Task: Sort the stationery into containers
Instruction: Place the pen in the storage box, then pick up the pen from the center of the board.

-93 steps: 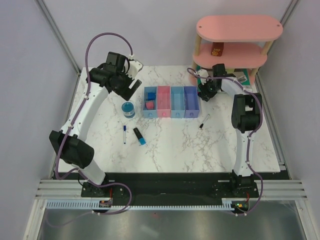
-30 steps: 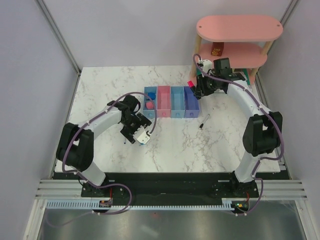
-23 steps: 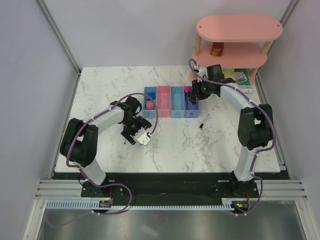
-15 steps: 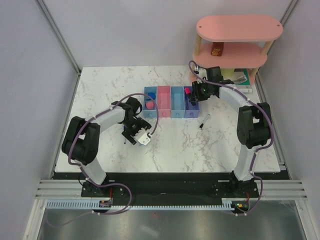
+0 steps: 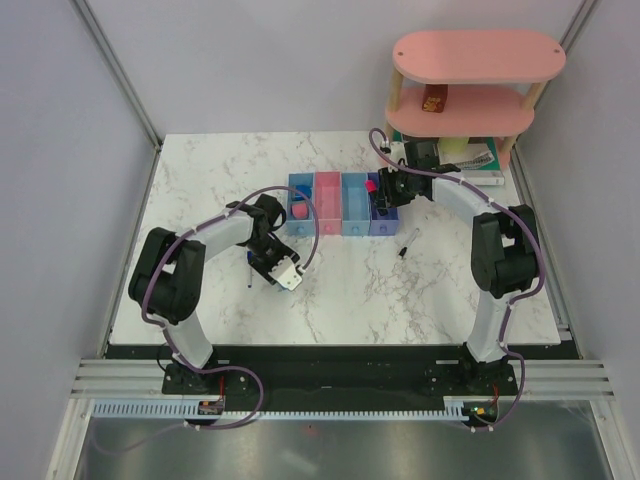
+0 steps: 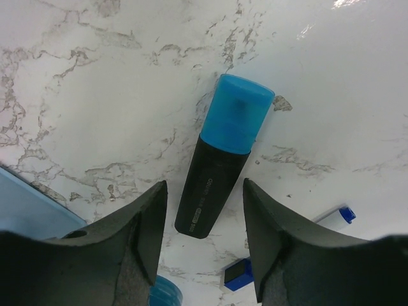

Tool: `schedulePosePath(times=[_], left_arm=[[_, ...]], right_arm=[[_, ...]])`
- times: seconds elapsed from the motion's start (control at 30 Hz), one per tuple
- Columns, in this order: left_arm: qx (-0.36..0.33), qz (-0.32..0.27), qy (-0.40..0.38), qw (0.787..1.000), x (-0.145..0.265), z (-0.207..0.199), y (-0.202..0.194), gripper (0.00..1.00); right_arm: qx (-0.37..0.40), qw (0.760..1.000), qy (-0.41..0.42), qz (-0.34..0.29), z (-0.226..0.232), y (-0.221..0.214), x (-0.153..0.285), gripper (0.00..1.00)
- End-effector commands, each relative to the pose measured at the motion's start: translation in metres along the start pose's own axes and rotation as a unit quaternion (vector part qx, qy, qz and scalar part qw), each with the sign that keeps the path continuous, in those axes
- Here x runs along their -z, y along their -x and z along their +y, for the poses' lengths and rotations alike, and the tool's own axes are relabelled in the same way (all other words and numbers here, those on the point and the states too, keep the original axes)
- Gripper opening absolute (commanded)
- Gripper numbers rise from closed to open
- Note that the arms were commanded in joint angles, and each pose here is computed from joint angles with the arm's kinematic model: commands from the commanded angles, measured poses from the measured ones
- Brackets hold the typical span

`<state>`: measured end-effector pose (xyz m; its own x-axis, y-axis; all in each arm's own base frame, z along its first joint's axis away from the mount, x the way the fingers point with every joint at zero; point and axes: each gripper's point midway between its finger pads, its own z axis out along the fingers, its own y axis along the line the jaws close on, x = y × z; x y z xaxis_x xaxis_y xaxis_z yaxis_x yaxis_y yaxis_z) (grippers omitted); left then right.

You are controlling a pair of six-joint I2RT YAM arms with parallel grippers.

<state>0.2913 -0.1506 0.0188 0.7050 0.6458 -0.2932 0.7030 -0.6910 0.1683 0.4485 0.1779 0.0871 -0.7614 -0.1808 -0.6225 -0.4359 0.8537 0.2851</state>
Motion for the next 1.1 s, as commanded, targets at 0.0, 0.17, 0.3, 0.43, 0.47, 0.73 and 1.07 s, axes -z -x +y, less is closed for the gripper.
schedulePosePath(times=[0.0, 0.17, 0.3, 0.43, 0.47, 0.73, 1.07], left_arm=[[-0.126, -0.014, -0.004, 0.992, -0.010, 0.012, 0.003, 0.55], [-0.132, -0.013, -0.012, 0.991, -0.014, 0.010, 0.003, 0.53], [-0.142, -0.010, -0.022, 0.990, -0.016, 0.006, 0.003, 0.47], [-0.147, -0.010, -0.032, 0.989, -0.020, 0.001, 0.004, 0.43], [-0.149, -0.009, -0.035, 0.988, -0.020, 0.000, 0.004, 0.42], [-0.156, -0.007, -0.062, 0.986, -0.026, -0.014, 0.006, 0.33], [-0.136, 0.000, -0.037, 0.990, -0.014, 0.004, 0.017, 0.02]], right_arm=[[0.014, 0.999, -0.003, -0.034, 0.003, 0.023, 0.009, 0.11], [0.015, 0.999, -0.006, -0.033, 0.002, 0.022, 0.009, 0.16], [0.016, 0.999, -0.006, -0.032, 0.003, 0.021, 0.009, 0.23], [0.016, 0.999, -0.006, -0.034, 0.003, 0.024, 0.010, 0.31], [0.016, 0.999, -0.005, -0.034, 0.004, 0.024, 0.011, 0.32], [0.017, 0.999, -0.005, -0.036, 0.005, 0.024, 0.014, 0.51], [0.034, 0.998, -0.006, -0.046, 0.008, 0.035, 0.025, 0.61]])
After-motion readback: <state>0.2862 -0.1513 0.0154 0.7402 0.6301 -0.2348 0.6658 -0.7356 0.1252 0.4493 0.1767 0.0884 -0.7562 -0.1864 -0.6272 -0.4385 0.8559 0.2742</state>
